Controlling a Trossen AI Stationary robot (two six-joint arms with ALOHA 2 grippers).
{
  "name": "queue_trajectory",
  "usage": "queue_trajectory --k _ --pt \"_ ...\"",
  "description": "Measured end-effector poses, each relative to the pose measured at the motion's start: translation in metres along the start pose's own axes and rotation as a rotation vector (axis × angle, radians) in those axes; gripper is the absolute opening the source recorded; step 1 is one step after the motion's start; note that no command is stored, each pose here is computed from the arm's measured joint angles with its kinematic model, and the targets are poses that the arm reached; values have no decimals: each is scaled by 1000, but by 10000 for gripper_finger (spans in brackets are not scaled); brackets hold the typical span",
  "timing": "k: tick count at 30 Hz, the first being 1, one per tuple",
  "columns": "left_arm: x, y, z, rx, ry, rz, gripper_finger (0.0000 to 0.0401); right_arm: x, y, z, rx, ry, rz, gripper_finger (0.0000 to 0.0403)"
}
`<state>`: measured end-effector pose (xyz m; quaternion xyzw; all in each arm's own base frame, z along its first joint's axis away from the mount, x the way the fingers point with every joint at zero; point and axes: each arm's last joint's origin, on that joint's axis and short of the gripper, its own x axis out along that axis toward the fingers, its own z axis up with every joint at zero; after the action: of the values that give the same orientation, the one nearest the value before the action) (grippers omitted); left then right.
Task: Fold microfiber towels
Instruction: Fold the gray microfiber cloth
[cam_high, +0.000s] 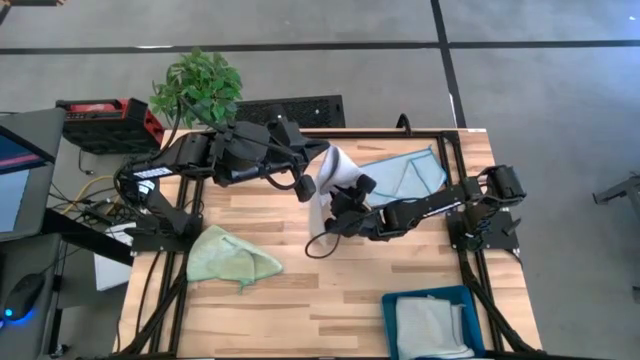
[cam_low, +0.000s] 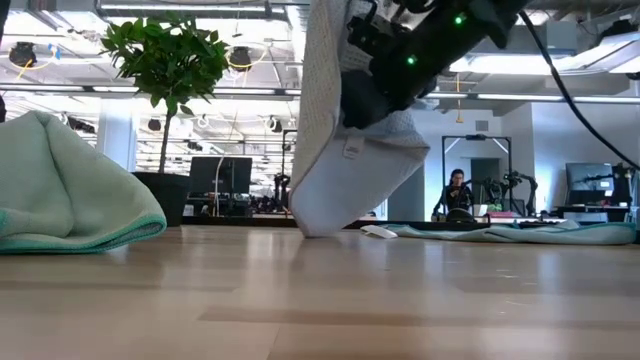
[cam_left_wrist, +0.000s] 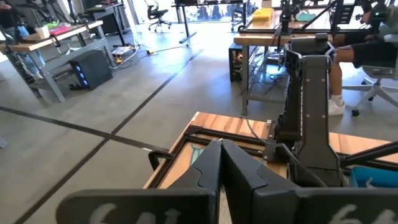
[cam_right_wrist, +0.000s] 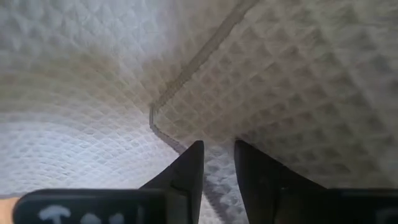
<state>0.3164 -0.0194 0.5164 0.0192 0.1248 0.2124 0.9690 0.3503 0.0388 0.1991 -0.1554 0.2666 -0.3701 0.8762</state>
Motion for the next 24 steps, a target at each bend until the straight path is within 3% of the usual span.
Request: queue_trajectory --k 7,15,24 --pt "0 0 0 0 0 4 0 -10 10 11 46 -59 140 113" --pt "0 1 -9 6 81 10 0 -31 -3 33 90 -175 -2 112" --pt "-2 1 -25 10 236 -17 0 -48 -36 59 274 -269 -88 111"
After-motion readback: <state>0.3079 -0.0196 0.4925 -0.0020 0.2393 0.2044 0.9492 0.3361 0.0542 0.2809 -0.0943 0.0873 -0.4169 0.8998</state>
